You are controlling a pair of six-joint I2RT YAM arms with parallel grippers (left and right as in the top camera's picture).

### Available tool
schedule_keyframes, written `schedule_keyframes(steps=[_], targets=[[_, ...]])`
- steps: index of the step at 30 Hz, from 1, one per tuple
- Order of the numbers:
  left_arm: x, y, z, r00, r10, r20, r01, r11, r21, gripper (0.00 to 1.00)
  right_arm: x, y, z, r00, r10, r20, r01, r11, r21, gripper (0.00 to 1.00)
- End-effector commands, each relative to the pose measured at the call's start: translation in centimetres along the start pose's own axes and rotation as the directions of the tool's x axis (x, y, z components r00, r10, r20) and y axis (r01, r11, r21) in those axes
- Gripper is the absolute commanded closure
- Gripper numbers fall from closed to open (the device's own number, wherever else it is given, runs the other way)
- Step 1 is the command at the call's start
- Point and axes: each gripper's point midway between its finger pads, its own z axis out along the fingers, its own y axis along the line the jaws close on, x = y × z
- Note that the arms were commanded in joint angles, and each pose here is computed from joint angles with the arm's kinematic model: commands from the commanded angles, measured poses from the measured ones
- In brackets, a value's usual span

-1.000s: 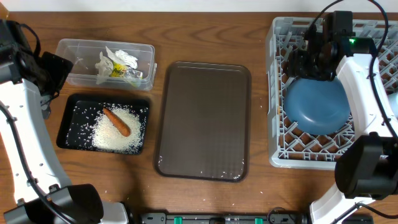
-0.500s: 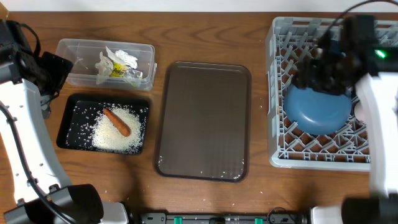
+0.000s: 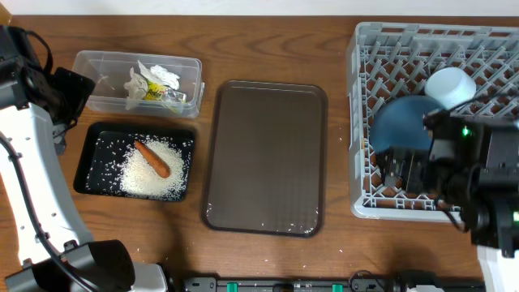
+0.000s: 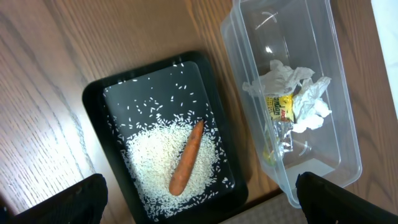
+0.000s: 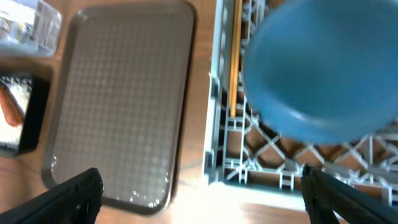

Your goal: Sort waste into correct bins and load items into the dishwasher rack

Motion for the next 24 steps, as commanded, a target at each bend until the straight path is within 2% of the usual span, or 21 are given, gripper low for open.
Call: schedule_keyframes(steps=[1,10,16,21,24], targets=[[-0.2,0.2,0.1,1.0,-0.012,0.004,0.012,1.0,-0.011,0.01,1.4,-0.1,-0.2,1.0,-0.007,-0.023,0.007,1.0,0.002,0.01],[-0.2,0.2,0.1,1.0,-0.012,0.004,0.012,1.0,-0.011,0.01,3.2,-0.3,-0.4,0.996,0.006,-0.094,-0.005,1.0,0.013,0.01],[-0.2,0.2,0.1,1.0,-0.012,0.004,0.012,1.0,-0.011,0.01,2.9,-0.3,0.5,0.988,-0.135,-0.077,0.135,0.991,-0.006,0.01],[-0.2,0.2,0.1,1.0,-0.012,0.004,0.012,1.0,-0.011,0.01,1.2,0.4,3.1,0.974,-0.211,0.082,0.216,0.975,-0.057,0.01],[-0.2,0.2,0.1,1.0,-0.012,0.003,0.012,1.0,-0.011,0.01,0.9,1.9,4.6,0.922,-0.305,0.238,0.342,0.93,-0.135,0.01]])
